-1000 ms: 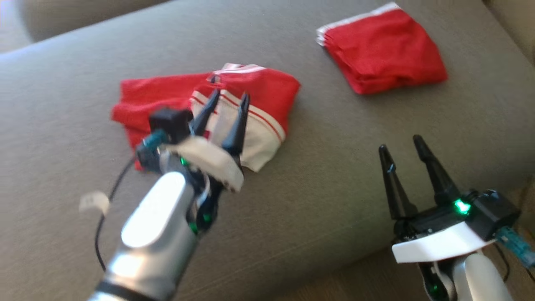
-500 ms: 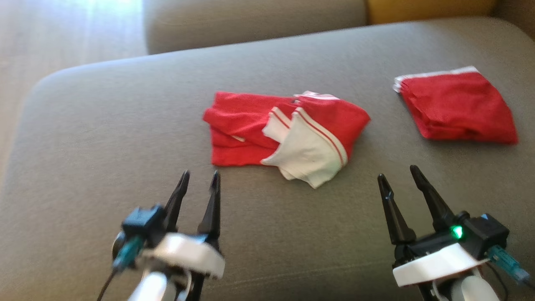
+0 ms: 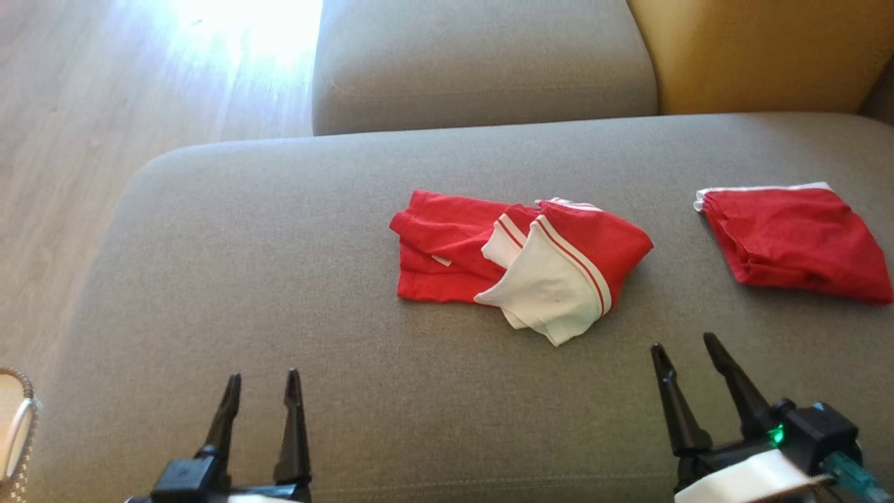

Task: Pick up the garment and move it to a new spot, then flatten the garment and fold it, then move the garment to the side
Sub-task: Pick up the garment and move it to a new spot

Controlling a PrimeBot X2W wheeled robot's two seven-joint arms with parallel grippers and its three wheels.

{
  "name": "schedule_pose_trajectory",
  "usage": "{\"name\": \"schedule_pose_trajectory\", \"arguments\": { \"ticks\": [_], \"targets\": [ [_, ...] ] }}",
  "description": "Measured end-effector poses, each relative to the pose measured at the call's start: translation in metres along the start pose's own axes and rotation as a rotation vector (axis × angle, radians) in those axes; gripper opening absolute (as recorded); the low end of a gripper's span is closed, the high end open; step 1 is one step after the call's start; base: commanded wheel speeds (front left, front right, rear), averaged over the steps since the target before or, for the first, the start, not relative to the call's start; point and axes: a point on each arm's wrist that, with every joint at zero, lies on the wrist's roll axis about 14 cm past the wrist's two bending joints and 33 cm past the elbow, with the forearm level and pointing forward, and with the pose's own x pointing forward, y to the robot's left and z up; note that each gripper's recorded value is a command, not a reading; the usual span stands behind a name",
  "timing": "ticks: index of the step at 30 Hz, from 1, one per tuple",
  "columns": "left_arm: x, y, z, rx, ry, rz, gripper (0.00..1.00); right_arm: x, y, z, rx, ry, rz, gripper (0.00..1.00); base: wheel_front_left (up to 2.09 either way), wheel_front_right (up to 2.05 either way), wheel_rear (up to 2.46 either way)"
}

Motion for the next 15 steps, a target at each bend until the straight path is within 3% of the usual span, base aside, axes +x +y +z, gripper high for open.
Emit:
{"name": "schedule_pose_trajectory", "arguments": {
  "ticks": [15],
  "targets": [
    [-0.013, 0.011, 0.016, 0.078, -0.059, 0.017, 1.00, -0.010, -0.003, 0.002, -0.020, -0.003, -0.008, 1.00, 0.00, 0.00, 0.00]
  ]
}}
